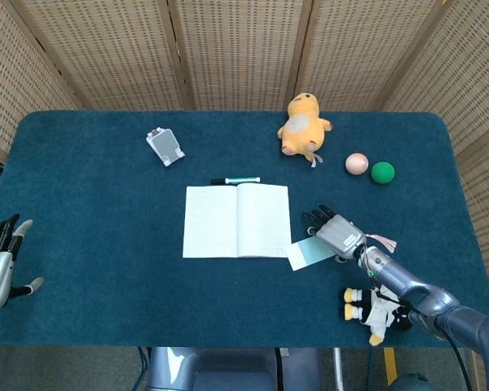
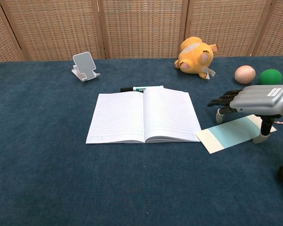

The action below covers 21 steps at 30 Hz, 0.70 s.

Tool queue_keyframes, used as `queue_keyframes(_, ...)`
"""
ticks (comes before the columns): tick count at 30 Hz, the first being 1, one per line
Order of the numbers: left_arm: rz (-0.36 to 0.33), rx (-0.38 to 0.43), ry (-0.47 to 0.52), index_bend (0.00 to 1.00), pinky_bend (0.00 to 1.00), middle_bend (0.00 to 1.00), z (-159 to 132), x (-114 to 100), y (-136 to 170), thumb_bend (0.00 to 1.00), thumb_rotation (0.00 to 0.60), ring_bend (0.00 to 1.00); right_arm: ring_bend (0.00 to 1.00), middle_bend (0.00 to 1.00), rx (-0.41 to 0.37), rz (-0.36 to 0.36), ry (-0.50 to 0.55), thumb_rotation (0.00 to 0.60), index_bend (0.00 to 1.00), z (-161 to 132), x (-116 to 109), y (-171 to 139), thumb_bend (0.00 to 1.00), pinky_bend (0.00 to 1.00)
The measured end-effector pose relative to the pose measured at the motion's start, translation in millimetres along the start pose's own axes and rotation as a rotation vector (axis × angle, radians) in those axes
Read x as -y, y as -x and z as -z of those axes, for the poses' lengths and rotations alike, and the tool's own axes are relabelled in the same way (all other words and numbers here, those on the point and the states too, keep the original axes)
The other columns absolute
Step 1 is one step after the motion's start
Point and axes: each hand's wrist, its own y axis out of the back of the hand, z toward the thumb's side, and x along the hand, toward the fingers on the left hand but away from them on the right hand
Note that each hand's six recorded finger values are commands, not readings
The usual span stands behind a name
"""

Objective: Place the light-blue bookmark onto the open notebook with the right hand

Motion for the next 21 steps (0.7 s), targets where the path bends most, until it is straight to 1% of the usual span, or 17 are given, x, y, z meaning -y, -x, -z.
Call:
queue_keyframes(3, 0.000, 0.001, 0.001, 0.00, 0.00, 0.00, 0.0, -0.1, 0.1, 0.00, 0.600, 0.00, 0.00, 0.00, -0.003, 0.002, -0.002, 0.600, 0.39, -0.9, 1.6, 0.2, 0.05, 0.00)
queue_keyframes(6, 0.000, 0.002, 0.001, 0.00, 0.00, 0.00, -0.1, -0.4, 0.3, 0.00, 0.600, 0.00, 0.00, 0.00, -0.008, 0.002, -0.004, 0.600, 0.41, -2.5, 2.5, 0.2, 0.06, 0.00)
queue_keyframes(13, 0.002, 0.005, 0.001, 0.00, 0.00, 0.00, -0.5, 0.0, 0.8, 0.00, 0.600, 0.00, 0.00, 0.00, -0.020, 0.010, -0.006, 0.600, 0.51, -6.4, 1.5, 0.1, 0.18, 0.00)
queue_keyframes(16, 0.002, 0.006, 0.003, 0.00, 0.00, 0.00, -0.5, -0.4, 1.0, 0.00, 0.600, 0.00, 0.00, 0.00, -0.027, 0.014, -0.007, 0.600, 0.54, -8.6, 0.7, -0.1, 0.23, 0.00)
queue_keyframes(21, 0.004, 0.007, 0.003, 0.00, 0.00, 0.00, -0.6, -0.1, 1.0, 0.00, 0.600, 0.00, 0.00, 0.00, -0.033, 0.017, -0.011, 0.600, 0.57, -10.9, -0.2, -0.4, 0.26, 0.00)
